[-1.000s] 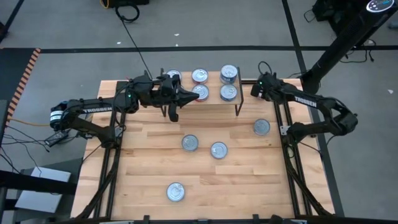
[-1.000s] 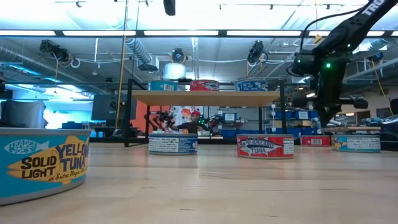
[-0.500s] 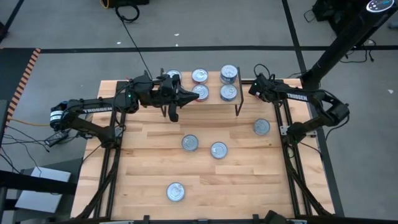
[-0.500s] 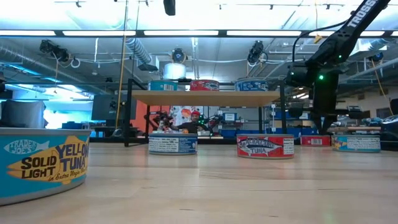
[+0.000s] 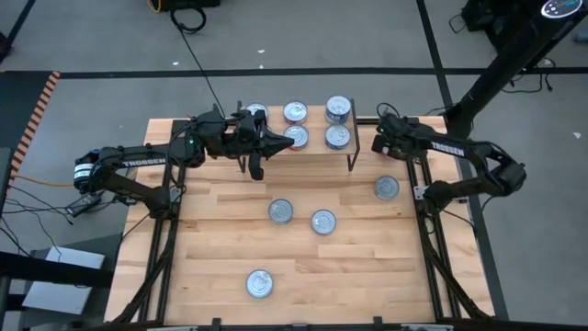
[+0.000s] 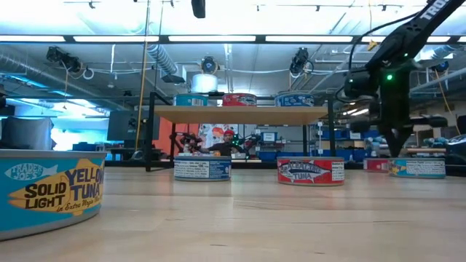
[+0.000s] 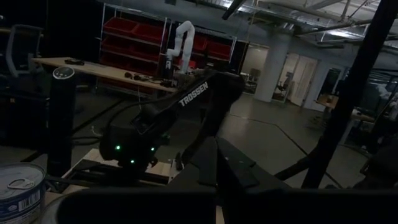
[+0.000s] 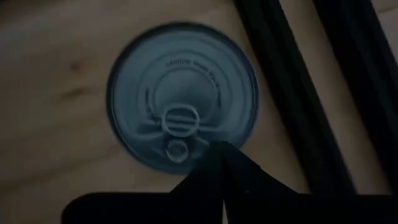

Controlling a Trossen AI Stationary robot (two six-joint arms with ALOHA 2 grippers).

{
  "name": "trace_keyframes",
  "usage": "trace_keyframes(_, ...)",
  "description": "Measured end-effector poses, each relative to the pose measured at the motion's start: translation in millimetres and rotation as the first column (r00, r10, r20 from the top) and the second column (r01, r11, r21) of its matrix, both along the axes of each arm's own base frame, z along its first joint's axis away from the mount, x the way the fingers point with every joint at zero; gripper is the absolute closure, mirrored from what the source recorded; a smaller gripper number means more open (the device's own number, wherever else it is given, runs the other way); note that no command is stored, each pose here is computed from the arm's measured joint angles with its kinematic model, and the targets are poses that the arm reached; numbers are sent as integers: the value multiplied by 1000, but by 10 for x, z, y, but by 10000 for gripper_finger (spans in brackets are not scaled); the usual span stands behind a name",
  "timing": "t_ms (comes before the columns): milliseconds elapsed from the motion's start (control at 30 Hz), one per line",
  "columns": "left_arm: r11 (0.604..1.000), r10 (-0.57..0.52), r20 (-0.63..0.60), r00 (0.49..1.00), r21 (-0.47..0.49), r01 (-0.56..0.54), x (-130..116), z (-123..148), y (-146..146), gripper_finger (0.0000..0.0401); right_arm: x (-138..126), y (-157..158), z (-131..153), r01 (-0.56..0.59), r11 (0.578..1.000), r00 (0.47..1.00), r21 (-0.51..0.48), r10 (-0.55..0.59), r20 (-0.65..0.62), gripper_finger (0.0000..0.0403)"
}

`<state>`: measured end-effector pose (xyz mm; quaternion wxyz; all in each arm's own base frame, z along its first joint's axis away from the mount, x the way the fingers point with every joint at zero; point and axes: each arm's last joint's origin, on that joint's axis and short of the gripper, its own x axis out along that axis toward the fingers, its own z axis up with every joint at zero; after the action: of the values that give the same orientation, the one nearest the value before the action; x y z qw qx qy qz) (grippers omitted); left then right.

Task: Stack canned seafood by type on shelf
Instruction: Stack the top red tuna can on top of the other red tuna can on the shelf

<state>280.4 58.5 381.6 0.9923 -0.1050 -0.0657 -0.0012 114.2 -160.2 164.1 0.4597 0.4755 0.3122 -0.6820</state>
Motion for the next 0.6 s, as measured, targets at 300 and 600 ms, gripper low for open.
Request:
trace_keyframes(300, 1000, -10, 0, 1000, 2, 10, 0, 0, -3, 399, -33, 161, 210, -126, 991, 991, -37, 127, 30, 401)
trace_keyframes(600, 1000, -12, 0, 1000, 2, 12, 0, 0, -4, 399, 21, -10, 95, -103, 988, 993, -111, 96, -63, 401)
